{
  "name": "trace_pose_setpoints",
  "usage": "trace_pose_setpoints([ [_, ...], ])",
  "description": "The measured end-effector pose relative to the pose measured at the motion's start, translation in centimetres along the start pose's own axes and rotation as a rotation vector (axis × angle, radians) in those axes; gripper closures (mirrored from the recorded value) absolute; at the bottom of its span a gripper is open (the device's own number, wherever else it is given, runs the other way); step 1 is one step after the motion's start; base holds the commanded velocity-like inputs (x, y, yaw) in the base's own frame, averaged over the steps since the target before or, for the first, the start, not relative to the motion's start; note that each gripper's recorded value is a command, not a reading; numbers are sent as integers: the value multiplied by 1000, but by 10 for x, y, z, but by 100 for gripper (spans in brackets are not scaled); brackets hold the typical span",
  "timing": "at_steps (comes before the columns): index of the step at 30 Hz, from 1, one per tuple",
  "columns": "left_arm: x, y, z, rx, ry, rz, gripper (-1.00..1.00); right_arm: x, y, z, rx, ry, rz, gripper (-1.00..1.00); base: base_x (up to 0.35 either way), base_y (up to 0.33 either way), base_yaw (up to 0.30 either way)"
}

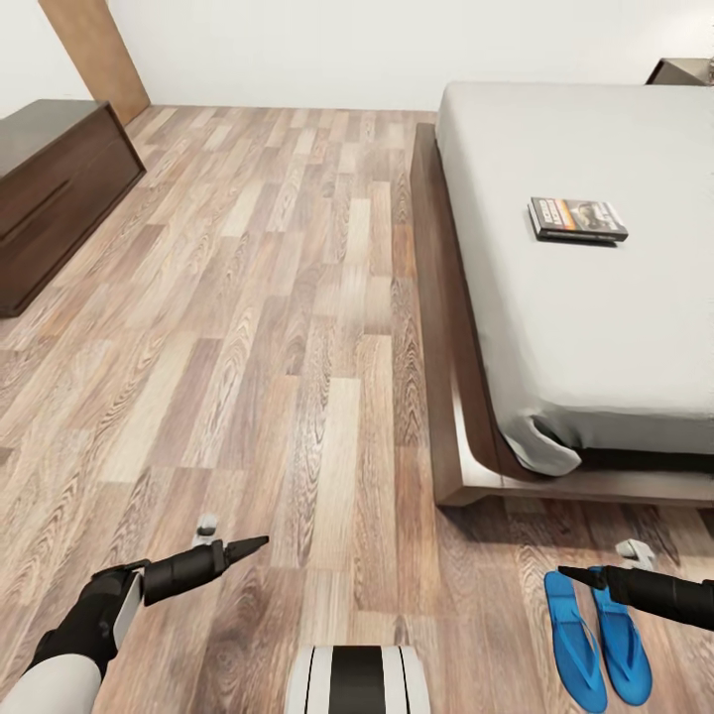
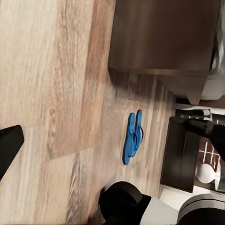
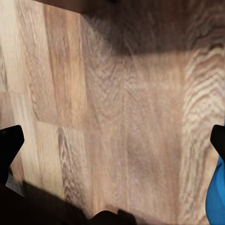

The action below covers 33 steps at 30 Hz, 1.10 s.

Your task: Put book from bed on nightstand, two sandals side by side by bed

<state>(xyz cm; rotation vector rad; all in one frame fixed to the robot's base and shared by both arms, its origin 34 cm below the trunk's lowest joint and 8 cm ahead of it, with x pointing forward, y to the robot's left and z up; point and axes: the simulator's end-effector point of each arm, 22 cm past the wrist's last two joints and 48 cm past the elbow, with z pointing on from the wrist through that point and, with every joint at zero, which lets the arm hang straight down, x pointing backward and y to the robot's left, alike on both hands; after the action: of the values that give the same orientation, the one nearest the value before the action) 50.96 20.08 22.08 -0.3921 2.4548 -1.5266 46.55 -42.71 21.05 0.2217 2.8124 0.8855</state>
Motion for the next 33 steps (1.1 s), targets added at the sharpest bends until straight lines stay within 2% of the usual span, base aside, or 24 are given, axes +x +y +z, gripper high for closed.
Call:
trace_pose_setpoints([
  [7, -6, -2, -2, -33, -11, 23, -100, -9, 8, -7, -6, -23, -16, -100, 0, 0, 0],
  [18, -19, -21, -8, -19, -39, 58, -100, -23, 20, -19, -16, -58, -41, -100, 0, 0, 0],
  [22, -24, -27, -13, -16, -56, 95, -100, -27, 25, -24, -20, -71, -49, -100, 0, 0, 0],
  [24, -25, -24, -19, -24, -62, 110, -100, -30, 27, -26, -22, -78, -53, -100, 0, 0, 0],
  [25, -24, -13, -32, -47, -63, 109, -100, -30, 28, -27, -23, -80, -52, -100, 0, 0, 0],
  [28, -20, 5, -58, -83, -67, 97, -100, -24, 25, -30, -25, -79, -29, -100, 0, 0, 0],
  [29, -18, 15, -72, -104, -72, 99, -100, -12, 23, -30, -44, -68, 6, -100, 0, 0, 0],
  [32, 3, 35, -88, -128, -80, 109, -100, 30, 18, -29, -95, -39, 112, -100, 0, 0, 0],
  [33, 21, 48, -99, -149, -86, 138, -100, 47, 13, -29, -103, -41, 126, -100, 0, 0, 0],
])
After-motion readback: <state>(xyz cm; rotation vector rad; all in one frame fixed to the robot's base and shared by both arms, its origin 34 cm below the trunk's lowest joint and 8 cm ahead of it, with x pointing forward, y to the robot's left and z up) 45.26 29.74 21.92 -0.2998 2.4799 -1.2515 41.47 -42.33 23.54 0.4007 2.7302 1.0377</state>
